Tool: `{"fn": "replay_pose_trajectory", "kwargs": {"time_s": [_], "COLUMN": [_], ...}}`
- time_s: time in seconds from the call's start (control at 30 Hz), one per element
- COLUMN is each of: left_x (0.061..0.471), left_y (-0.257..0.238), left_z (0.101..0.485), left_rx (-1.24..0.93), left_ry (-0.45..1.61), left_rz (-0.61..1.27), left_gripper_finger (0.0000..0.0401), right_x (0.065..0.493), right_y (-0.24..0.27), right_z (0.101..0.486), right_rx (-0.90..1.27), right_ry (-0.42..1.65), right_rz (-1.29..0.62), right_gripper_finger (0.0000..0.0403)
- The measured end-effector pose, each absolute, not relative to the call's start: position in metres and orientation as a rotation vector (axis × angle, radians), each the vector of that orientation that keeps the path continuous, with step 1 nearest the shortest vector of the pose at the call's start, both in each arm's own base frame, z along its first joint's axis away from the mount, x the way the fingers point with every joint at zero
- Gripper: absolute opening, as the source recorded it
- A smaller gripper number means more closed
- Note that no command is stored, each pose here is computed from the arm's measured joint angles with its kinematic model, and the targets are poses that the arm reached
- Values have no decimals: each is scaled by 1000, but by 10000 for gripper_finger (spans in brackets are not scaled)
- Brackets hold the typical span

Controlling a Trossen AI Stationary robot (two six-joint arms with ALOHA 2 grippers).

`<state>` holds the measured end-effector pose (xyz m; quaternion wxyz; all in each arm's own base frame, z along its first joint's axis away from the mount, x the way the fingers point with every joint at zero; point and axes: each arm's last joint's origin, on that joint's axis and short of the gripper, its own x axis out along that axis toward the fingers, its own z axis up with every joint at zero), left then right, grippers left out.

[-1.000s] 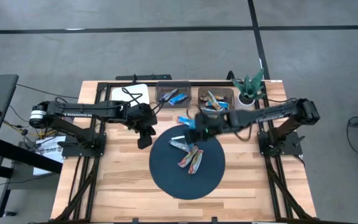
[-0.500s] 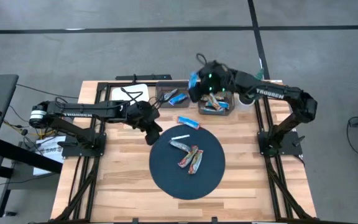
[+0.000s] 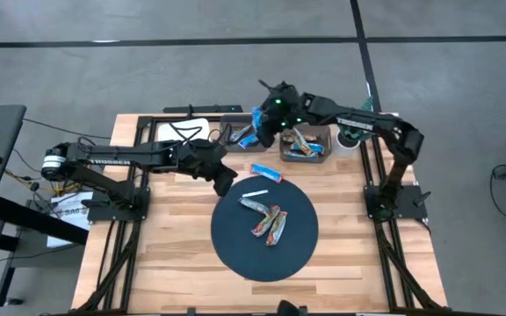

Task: Pick and place Granola Bars by type
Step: Put the blue granola bar into the middle black bin

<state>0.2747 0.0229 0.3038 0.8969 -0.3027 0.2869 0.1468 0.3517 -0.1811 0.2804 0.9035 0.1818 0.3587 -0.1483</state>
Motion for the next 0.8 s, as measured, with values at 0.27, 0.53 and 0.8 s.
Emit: {"fn": "replay_pose_trajectory", "kwargs": {"time_s": [0.27, 0.53, 0.8], "left_x": [275, 275, 274], "left_y": [23, 23, 23], "left_z": [304, 304, 303], "left_rx": [-636, -635, -627], "left_ry": [589, 592, 598], "left_rz": [314, 316, 315], "left_gripper_finger": [29, 29, 29], "right_x": [370, 368, 366], "right_y": [-197, -206, -205], "right_z": [285, 286, 285], "right_rx": [324, 334, 347], "right_ry": [737, 737, 761], "right_rz": [-303, -317, -279], "right_gripper_finger": [26, 109, 184]}}
